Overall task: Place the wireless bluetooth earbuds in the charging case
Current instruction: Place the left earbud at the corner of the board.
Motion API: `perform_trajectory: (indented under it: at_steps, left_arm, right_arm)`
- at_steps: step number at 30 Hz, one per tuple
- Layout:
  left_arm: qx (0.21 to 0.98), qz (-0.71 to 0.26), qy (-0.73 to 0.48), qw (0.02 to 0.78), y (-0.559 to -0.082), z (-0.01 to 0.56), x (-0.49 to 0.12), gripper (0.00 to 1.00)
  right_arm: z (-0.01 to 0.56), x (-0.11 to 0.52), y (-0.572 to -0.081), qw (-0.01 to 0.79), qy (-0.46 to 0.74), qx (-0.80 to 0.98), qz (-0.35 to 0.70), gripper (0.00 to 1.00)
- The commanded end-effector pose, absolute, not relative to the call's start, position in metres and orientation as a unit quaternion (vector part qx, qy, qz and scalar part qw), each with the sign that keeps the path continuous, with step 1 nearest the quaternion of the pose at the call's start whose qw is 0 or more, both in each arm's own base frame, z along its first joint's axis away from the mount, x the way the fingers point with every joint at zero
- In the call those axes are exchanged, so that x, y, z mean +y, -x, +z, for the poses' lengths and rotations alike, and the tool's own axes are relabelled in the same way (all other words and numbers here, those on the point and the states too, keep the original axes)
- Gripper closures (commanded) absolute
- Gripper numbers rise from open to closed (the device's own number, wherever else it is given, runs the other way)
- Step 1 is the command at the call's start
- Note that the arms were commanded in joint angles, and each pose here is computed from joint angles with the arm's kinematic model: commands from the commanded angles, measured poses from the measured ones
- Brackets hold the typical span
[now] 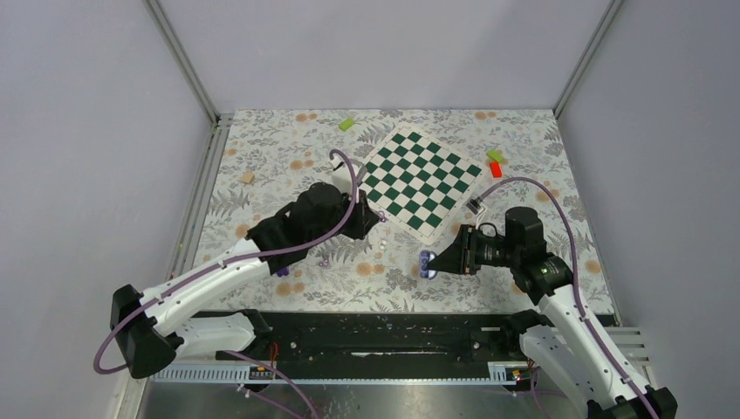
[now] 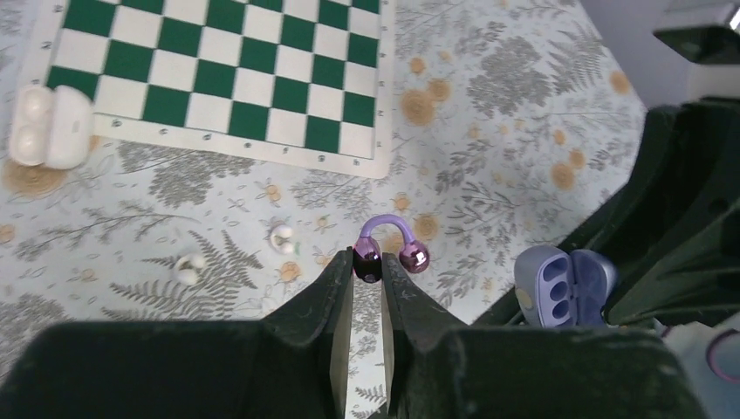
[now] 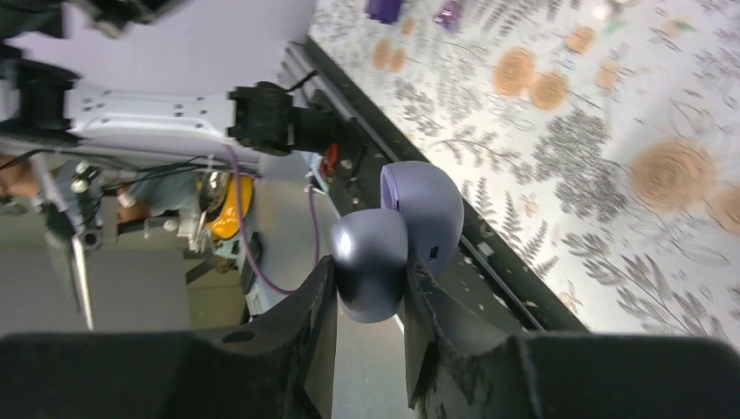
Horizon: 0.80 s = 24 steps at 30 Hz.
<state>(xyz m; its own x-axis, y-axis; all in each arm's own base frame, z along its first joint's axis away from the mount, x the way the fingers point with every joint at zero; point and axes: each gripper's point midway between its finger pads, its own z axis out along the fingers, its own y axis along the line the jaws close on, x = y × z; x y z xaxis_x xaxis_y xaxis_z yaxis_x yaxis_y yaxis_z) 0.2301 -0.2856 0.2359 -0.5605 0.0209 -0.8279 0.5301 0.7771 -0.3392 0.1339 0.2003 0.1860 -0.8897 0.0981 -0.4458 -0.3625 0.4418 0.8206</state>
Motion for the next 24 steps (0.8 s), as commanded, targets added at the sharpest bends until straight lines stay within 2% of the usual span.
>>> perform_trajectory:
  at_steps: [1,4,17,24]
  left_arm:
    - [0.755,-0.395,-0.194,0.487,-0.219,0.274,-0.31,0.97]
    - [0.719,-0.441,-0.21,0.494,-0.205,0.284,-0.316,1.0]
    - [0.597,-0.528,-0.279,0.535,-0.166,0.316,-0.318,1.0]
    - [0.581,-0.539,-0.296,0.533,-0.16,0.316,-0.322,1.0]
  right_arm:
    - [0.227,0.213,-0.129,0.239,0.135,0.759,0.59,1.0]
    - [0.232,0.216,-0.13,0.233,0.134,0.75,0.604,1.0]
    - [0.23,0.222,-0.137,0.191,0.107,0.755,0.618,1.0]
    - [0.245,0.228,-0.15,0.163,0.068,0.746,0.643,1.0]
